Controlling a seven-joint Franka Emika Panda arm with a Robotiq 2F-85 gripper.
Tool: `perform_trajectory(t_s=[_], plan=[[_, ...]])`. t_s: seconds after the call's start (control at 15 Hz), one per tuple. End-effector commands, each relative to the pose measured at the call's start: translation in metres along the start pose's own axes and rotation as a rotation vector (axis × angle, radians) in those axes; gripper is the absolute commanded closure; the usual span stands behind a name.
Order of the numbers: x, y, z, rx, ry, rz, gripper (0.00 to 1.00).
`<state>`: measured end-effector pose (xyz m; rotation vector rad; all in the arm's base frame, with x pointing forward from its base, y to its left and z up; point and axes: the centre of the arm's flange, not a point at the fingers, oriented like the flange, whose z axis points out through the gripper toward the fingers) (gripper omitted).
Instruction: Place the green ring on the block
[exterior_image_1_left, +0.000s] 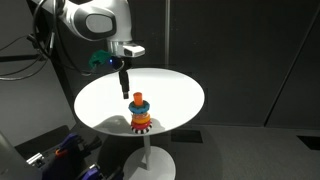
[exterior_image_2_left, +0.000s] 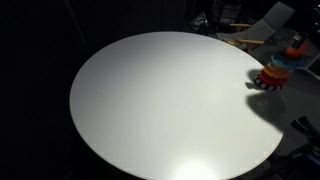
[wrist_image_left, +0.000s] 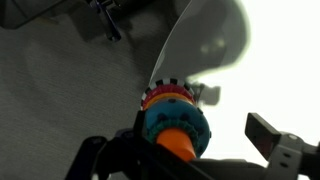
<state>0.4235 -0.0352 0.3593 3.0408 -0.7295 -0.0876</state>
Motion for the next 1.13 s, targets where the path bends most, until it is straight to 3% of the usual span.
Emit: perform_trajectory(t_s=[0.0,0.27,0.6,1.07], plan=[[-0.016,-0.013,-0.029,-0.015,-0.022,-0.112,0.00],[-0.038,-0.032,-0.049,-0.034,-0.033,-0.239,0.00],[-0.062,-0.046,-0.074,-0.028,0.050,-0.355,0.00],[-0.064,-0.054,-0.078,-0.021,0.077,-0.362,0.00]])
